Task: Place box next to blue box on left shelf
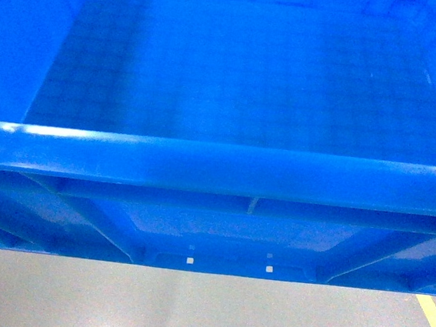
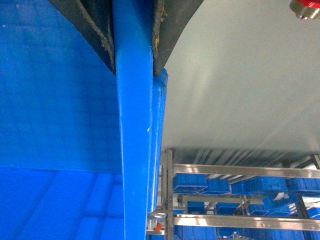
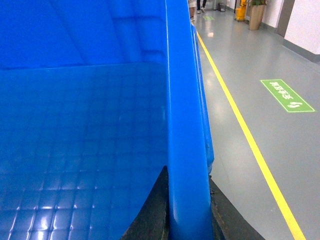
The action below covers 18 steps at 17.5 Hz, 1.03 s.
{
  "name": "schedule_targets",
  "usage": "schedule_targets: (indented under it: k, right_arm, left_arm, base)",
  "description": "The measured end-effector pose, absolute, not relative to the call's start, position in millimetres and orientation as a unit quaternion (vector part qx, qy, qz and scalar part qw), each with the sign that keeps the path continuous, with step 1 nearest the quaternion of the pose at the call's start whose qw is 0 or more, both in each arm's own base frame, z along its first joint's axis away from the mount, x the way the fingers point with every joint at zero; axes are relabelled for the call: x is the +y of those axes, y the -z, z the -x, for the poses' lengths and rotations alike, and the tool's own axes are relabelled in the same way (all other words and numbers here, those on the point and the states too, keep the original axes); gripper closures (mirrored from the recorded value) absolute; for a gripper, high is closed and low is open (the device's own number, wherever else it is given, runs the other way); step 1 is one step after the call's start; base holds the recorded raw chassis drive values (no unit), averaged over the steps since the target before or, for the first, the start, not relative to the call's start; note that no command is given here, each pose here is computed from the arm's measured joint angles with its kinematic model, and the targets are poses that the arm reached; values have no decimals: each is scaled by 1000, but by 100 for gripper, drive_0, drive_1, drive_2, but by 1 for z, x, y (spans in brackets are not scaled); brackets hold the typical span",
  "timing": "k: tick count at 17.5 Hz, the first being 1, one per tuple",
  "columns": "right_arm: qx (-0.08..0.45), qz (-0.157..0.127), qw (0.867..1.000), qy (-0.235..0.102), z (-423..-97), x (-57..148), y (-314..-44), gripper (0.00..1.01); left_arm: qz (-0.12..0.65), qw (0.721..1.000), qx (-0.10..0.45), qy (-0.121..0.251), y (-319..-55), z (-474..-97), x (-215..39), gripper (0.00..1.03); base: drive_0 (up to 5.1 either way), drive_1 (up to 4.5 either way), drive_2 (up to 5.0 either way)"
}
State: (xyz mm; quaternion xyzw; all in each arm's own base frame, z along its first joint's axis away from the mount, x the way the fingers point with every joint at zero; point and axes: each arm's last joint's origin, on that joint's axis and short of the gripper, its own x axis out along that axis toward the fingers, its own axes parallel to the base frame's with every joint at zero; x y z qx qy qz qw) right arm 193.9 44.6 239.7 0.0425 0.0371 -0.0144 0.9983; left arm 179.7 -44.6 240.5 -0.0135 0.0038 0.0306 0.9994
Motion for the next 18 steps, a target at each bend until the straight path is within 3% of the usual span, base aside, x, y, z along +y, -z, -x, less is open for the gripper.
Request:
schedule_targets:
  k: [18]
  right_arm:
    - [41,-41,998,14,-194,45,-238,93]
  left_arm:
    - [12,999,8,-31,-240,-180,-45,92]
  base:
    - [-2,410,-414]
